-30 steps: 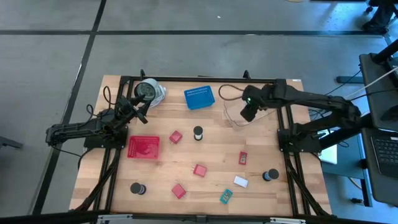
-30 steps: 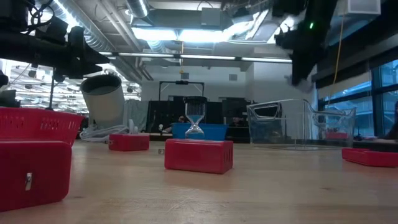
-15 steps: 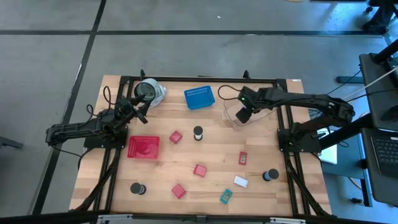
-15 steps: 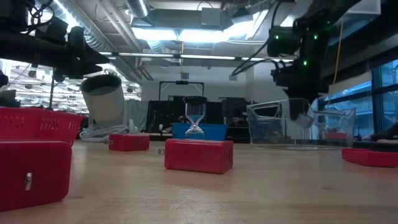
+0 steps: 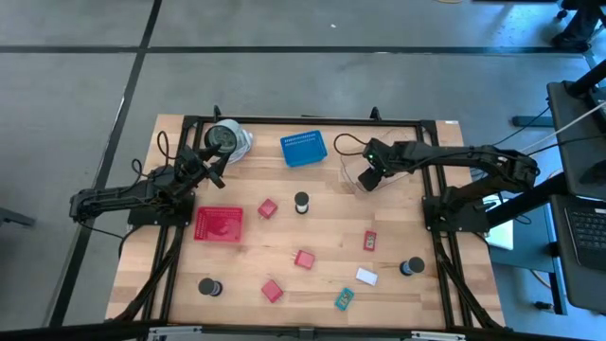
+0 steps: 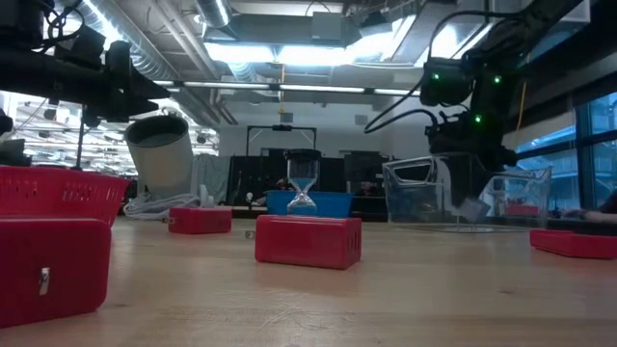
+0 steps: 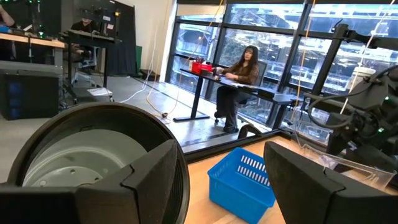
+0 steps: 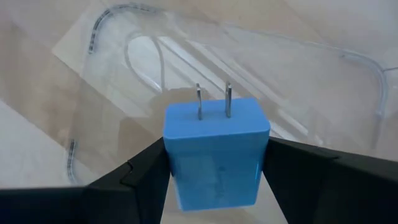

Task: Pick & Place Office items
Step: Put the light blue charger adapter into the transparent bin, then put the middle red charger adapter into the transparent bin

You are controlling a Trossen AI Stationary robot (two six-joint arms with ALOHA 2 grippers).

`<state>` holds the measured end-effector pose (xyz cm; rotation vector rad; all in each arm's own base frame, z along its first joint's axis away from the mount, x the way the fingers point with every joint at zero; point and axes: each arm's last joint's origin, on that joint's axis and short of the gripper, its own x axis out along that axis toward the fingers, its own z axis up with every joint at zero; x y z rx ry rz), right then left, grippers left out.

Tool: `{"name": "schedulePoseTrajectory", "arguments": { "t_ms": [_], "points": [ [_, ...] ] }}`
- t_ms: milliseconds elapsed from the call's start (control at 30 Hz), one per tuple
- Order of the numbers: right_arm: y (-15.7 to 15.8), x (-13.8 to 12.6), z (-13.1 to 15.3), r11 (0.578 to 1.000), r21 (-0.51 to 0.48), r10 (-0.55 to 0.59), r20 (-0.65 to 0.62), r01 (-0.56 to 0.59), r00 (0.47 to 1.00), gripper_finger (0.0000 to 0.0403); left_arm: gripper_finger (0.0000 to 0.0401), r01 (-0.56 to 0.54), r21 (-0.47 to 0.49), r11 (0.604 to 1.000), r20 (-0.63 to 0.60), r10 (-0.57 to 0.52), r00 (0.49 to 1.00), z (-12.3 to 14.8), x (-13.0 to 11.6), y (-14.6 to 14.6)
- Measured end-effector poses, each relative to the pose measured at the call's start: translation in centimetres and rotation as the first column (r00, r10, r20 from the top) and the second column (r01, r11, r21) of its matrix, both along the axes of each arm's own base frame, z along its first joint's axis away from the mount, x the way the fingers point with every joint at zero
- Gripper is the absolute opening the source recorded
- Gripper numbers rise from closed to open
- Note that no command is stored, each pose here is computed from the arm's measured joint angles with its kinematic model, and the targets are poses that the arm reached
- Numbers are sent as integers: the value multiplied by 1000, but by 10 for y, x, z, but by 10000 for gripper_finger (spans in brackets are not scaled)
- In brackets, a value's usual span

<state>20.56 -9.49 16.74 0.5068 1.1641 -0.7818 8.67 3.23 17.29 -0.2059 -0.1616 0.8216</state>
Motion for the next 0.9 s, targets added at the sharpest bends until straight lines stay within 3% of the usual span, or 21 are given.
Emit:
{"name": "schedulePoseTrajectory", "arguments": {
  "t_ms": [167, 533, 733, 900],
  "points": [
    [0, 0, -2, 1000, -4, -2, 8, 2, 1000, 229, 239, 0, 0, 1000, 0, 0, 1000, 0, 0, 0],
    [-3, 6, 4, 998, -42, 41, 36, -40, 998, 308, 239, -1, 0, 1000, -1, 1, 1000, 0, 0, 0],
    [-3, 12, 56, 992, -76, 103, 57, -98, 993, 297, 239, 0, 0, 1000, 0, 0, 1000, 0, 0, 0],
    [20, 13, 99, 984, -39, 180, 192, -176, 965, 282, 239, 0, 0, 1000, 0, 0, 1000, 0, 0, 0]
  ]
}}
